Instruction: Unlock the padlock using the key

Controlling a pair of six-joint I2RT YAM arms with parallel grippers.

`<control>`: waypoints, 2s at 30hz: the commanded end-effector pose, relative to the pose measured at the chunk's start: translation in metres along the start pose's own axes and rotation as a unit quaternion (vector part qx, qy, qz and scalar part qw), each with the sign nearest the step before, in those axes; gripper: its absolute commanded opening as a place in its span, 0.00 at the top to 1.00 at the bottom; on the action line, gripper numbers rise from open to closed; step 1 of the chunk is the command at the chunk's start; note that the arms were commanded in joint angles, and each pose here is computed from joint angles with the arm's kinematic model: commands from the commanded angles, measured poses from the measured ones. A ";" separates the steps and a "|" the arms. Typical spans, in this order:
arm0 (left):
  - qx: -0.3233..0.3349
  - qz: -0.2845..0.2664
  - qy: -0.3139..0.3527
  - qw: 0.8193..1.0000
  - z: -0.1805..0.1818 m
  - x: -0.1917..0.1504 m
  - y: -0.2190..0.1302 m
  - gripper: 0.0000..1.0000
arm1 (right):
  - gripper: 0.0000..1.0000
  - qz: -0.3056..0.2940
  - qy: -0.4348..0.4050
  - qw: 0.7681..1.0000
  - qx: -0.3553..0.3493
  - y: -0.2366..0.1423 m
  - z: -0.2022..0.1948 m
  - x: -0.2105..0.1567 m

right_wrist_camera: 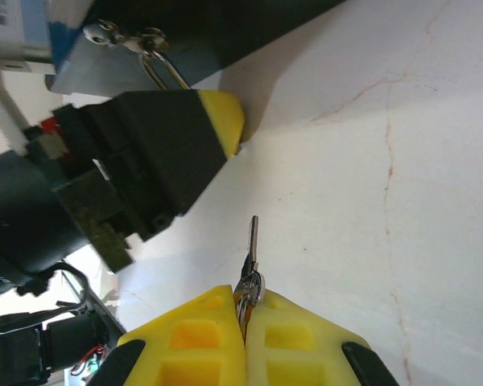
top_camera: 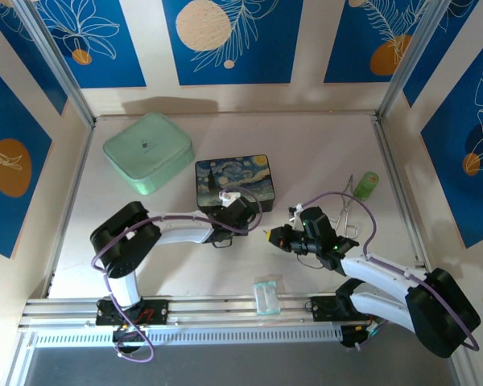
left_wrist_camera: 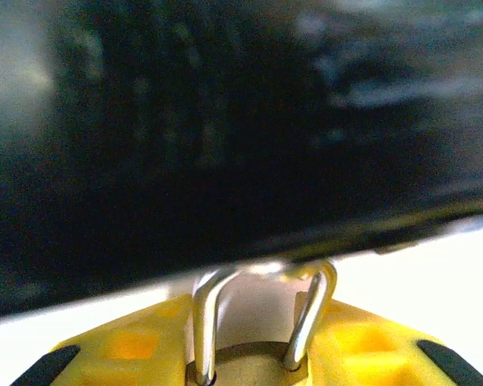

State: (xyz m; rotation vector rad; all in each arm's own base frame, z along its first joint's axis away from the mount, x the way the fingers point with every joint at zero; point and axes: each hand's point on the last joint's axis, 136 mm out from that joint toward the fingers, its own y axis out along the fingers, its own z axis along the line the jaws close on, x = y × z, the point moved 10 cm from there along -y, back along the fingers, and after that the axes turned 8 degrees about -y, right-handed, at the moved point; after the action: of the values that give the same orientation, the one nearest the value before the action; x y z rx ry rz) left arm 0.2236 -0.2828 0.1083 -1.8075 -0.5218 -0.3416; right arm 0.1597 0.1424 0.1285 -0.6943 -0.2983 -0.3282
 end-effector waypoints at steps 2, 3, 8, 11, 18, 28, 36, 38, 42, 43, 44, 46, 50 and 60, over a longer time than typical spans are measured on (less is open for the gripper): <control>-0.022 0.030 -0.031 0.999 0.000 -0.003 -0.012 0.72 | 1.00 -0.018 -0.029 0.999 0.020 0.006 0.000 0.000; -0.024 0.030 -0.037 0.999 -0.001 -0.002 -0.013 0.74 | 1.00 -0.018 -0.028 0.999 0.017 0.007 0.000 0.000; -0.058 0.041 -0.075 0.995 -0.002 -0.003 -0.019 0.75 | 1.00 -0.016 -0.029 0.999 0.028 0.014 0.002 0.000; -0.076 0.048 -0.110 0.990 0.000 -0.002 -0.023 0.75 | 1.00 -0.014 -0.025 0.999 0.037 0.020 0.003 0.002; -0.113 0.077 -0.202 0.970 -0.001 0.001 -0.029 0.74 | 1.00 -0.035 -0.044 0.997 0.055 0.034 -0.001 -0.005; -0.117 0.089 -0.285 0.947 -0.009 0.007 -0.023 0.74 | 1.00 -0.079 -0.033 0.995 0.051 0.034 -0.010 -0.013; -0.116 0.100 -0.338 0.929 -0.015 0.011 -0.016 0.75 | 1.00 -0.105 -0.042 0.993 0.036 0.022 -0.016 -0.016; -0.119 0.098 -0.347 0.925 -0.017 0.013 -0.016 0.75 | 1.00 -0.107 -0.045 0.993 0.036 0.020 -0.016 -0.015; -0.118 0.103 -0.383 0.910 -0.018 0.012 -0.014 0.75 | 1.00 -0.118 -0.065 0.989 0.053 0.016 -0.009 -0.012; -0.120 0.105 -0.392 0.906 -0.018 0.012 -0.013 0.75 | 1.00 -0.122 -0.068 0.989 0.055 0.015 -0.007 -0.010; -0.122 0.104 -0.400 0.902 -0.018 0.012 -0.014 0.75 | 1.00 -0.126 -0.072 0.988 0.056 0.014 -0.006 -0.009; -0.126 0.103 -0.408 0.899 -0.019 0.014 -0.015 0.75 | 1.00 -0.128 -0.076 0.988 0.052 0.013 -0.003 -0.006; -0.130 0.100 -0.419 0.893 -0.021 0.016 -0.016 0.76 | 1.00 -0.126 -0.075 0.987 0.059 0.014 0.001 -0.002; -0.139 0.106 -0.435 0.884 -0.022 0.015 -0.014 0.77 | 1.00 -0.117 -0.068 0.988 0.078 0.021 0.008 0.003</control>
State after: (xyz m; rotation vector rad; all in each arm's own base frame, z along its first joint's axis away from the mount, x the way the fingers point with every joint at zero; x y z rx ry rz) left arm 0.2301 -0.2924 0.1384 -2.2120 -0.9216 0.4867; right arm 0.1621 0.1557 0.1129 -0.5746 -0.5057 -0.4687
